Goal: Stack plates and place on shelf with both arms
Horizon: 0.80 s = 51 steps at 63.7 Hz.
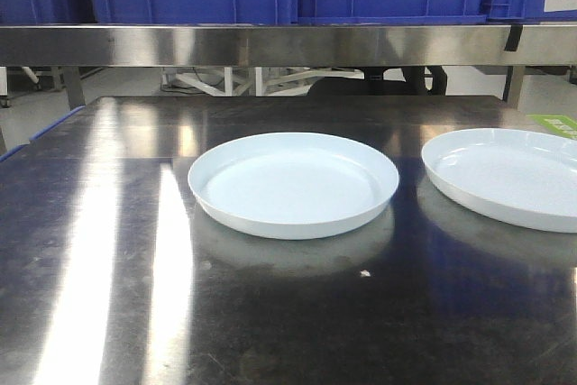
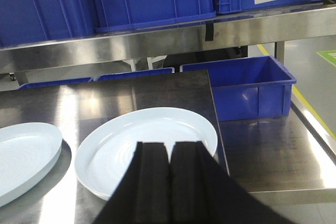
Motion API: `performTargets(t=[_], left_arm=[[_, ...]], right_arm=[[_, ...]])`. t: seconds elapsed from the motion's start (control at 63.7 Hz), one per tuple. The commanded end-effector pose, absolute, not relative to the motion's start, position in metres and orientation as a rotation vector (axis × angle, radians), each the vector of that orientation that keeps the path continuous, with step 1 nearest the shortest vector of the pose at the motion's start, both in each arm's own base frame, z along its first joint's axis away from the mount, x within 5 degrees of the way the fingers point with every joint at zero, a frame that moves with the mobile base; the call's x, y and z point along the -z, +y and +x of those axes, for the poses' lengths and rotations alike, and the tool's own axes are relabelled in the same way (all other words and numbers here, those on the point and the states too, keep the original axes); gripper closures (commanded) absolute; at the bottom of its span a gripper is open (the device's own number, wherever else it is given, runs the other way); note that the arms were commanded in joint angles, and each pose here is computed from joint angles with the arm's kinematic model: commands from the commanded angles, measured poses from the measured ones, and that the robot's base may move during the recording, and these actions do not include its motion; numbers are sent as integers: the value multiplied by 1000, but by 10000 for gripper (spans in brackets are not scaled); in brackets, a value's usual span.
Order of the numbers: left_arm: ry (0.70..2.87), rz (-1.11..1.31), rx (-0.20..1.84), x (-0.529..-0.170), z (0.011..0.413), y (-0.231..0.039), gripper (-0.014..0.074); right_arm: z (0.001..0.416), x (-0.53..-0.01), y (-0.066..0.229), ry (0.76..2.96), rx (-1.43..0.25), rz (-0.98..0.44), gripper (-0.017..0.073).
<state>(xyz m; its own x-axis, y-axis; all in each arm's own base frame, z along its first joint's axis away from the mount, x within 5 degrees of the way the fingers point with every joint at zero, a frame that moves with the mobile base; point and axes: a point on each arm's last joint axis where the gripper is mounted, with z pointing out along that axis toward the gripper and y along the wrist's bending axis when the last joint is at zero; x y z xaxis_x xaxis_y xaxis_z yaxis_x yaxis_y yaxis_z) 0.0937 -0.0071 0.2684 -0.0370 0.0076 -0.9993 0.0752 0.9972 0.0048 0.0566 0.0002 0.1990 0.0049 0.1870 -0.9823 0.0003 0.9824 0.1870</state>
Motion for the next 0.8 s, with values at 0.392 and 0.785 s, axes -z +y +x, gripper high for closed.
performTargets(t=[0.392, 0.785], left_arm=[[1502, 40, 37, -285, 94, -5, 513], [1502, 40, 37, -285, 94, -5, 513]], right_arm=[[82, -273, 3, 1829, -170, 160, 506], [127, -272, 4, 2192, -168, 182, 506]])
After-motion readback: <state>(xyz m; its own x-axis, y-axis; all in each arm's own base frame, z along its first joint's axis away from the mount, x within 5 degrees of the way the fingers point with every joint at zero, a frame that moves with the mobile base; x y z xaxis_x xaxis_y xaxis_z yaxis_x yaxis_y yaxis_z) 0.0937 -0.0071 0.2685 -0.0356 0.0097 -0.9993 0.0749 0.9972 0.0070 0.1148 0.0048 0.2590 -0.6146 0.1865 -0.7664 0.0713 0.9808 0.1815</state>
